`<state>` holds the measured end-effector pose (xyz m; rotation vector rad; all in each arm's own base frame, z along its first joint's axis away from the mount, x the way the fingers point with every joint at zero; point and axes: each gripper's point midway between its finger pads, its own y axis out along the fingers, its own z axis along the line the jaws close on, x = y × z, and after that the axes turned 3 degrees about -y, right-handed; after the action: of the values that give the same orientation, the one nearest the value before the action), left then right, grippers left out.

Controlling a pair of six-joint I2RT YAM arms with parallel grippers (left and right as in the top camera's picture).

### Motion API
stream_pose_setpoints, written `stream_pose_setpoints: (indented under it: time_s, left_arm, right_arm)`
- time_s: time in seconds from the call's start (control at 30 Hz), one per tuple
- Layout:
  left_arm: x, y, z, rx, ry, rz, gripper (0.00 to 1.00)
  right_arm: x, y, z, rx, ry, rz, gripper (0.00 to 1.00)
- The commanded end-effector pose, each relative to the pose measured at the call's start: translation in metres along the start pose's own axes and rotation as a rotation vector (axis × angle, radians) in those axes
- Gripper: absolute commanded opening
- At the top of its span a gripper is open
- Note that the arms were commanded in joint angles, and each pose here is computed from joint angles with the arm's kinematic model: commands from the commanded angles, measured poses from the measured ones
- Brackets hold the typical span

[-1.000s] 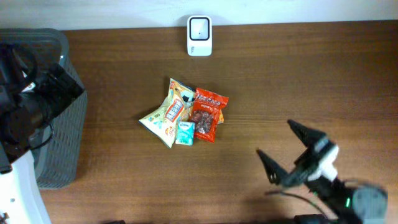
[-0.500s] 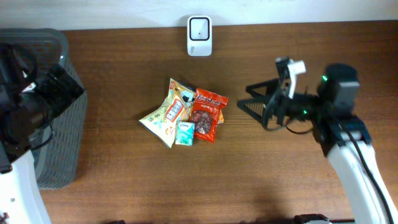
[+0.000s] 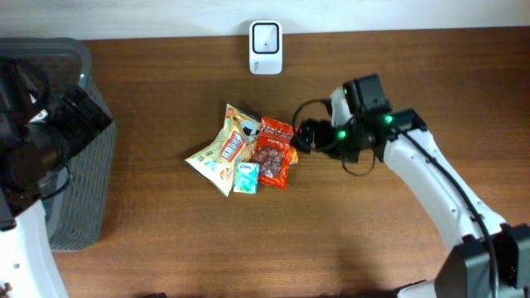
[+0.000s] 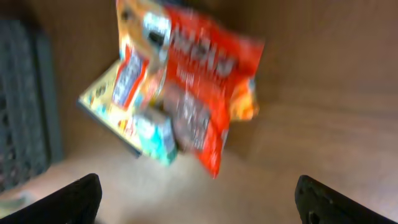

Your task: Scan the item barcode

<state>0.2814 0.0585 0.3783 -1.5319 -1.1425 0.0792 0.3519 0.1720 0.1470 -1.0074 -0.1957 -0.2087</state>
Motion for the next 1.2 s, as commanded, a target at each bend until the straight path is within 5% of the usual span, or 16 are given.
stream_pose_setpoints:
  time_s: [0.0, 0.53, 0.8, 0.9, 1.03, 1.13, 1.17]
  left_arm:
    - [0.001, 0.0, 0.001, -0.002, -0.017, -0.001, 0.99]
    - [0.001, 0.0, 0.001, -0.002, -0.017, -0.002, 0.99]
    - [0.001, 0.0, 0.001, -0.002, -0.017, -0.001, 0.99]
    - [0.001, 0.0, 0.001, -0.002, -0.017, -0.001, 0.99]
    - [0.001, 0.0, 0.001, -0.002, -0.017, -0.001, 0.99]
    - [0.001, 0.0, 0.001, -0.002, -0.017, -0.001, 0.99]
    - [0.001, 0.0, 0.001, -0.002, -0.017, -0.001, 0.99]
  right_arm:
    - [0.008, 0.012, -0.002, -0.063, 0.021, -0.021, 0.99]
    - [-0.02, 0.107, -0.014, -0.089, 0.067, 0.154, 0.99]
    - [-0.033, 0.13, -0.011, -0.08, 0.049, 0.199, 0.82]
    - [-0.039, 0.138, -0.004, -0.077, 0.027, 0.212, 0.5]
    - [-0.039, 0.145, 0.004, -0.092, -0.021, 0.184, 0.49]
    - [-0.038, 0.146, -0.003, -0.157, -0.041, 0.158, 0.24]
    - [-0.037, 0.145, -0.004, -0.163, -0.043, 0.156, 0.04]
